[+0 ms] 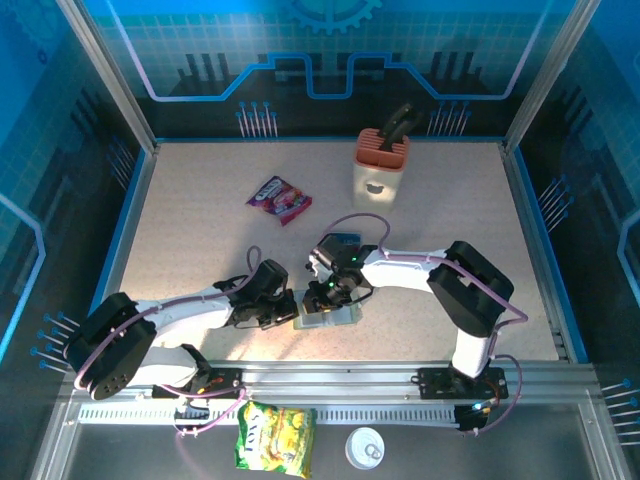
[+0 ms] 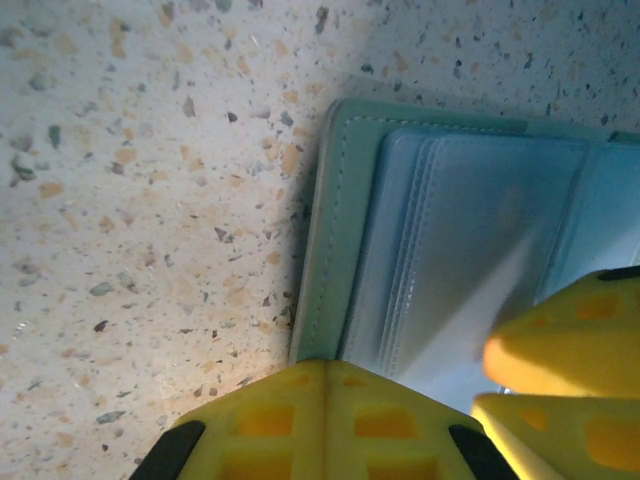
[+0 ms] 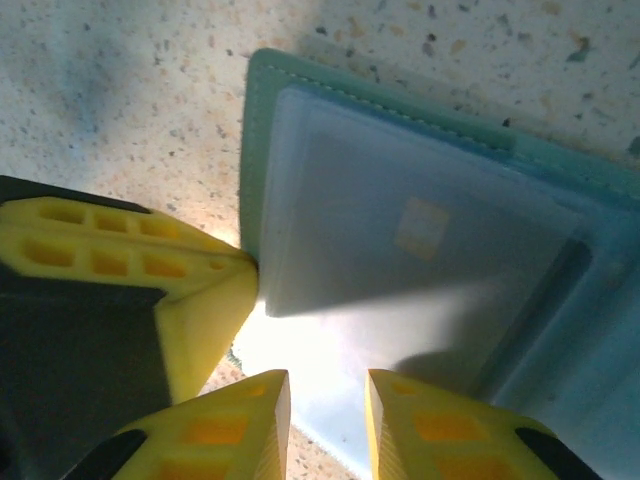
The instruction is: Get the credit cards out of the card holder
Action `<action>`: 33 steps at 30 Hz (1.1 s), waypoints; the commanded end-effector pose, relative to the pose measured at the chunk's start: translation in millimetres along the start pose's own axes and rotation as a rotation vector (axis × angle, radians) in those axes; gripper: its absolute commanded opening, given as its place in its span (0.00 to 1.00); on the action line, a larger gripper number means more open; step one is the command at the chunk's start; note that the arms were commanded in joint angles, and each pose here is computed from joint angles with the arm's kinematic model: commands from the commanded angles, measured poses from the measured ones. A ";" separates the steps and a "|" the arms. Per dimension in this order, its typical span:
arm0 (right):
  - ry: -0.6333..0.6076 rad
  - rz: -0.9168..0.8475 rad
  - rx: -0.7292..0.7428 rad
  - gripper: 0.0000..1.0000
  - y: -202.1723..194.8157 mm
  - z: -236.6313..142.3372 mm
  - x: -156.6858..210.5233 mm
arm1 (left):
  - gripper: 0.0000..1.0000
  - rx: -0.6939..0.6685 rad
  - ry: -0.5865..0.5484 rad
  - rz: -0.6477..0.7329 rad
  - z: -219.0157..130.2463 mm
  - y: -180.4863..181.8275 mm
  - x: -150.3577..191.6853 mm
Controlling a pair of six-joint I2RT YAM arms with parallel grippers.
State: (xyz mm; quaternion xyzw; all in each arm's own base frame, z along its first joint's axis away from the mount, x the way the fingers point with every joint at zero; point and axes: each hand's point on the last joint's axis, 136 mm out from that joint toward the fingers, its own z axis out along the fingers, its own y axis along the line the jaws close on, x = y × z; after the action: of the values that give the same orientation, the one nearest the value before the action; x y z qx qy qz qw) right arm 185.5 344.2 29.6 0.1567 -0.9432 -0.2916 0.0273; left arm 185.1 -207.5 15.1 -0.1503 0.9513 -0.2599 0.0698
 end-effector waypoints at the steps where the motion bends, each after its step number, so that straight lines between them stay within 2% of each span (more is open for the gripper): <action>1: 0.013 0.043 0.039 0.26 -15.4 5.8 4.6 | 0.00 -0.079 0.013 0.025 1.5 13.4 2.2; 8: -0.001 0.063 0.114 0.27 -34.4 -4.5 9.7 | 0.00 -0.094 0.017 0.023 1.6 17.1 3.3; 17: -0.020 0.074 0.082 0.27 -38.3 -9.5 9.9 | 0.00 -0.082 -0.009 0.029 -3.7 12.7 -1.1; 21: -0.032 0.054 0.020 0.27 -31.0 -8.5 7.6 | 0.00 -0.073 -0.026 0.036 -9.9 8.1 -4.0; 28: -0.050 0.045 -0.051 0.26 -30.2 -8.1 10.5 | 0.00 0.004 -0.069 0.041 -25.5 -14.2 -11.8; 33: -0.054 0.043 -0.081 0.25 -31.1 -6.8 11.4 | 0.00 0.098 -0.052 0.027 -24.5 -36.2 -11.6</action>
State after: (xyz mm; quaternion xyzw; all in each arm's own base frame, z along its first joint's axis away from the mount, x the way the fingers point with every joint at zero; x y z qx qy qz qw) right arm 188.8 319.3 22.6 0.1345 -0.9338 -0.3316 0.0044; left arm 194.4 -207.6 41.8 -0.1437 0.9467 -0.2691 0.1033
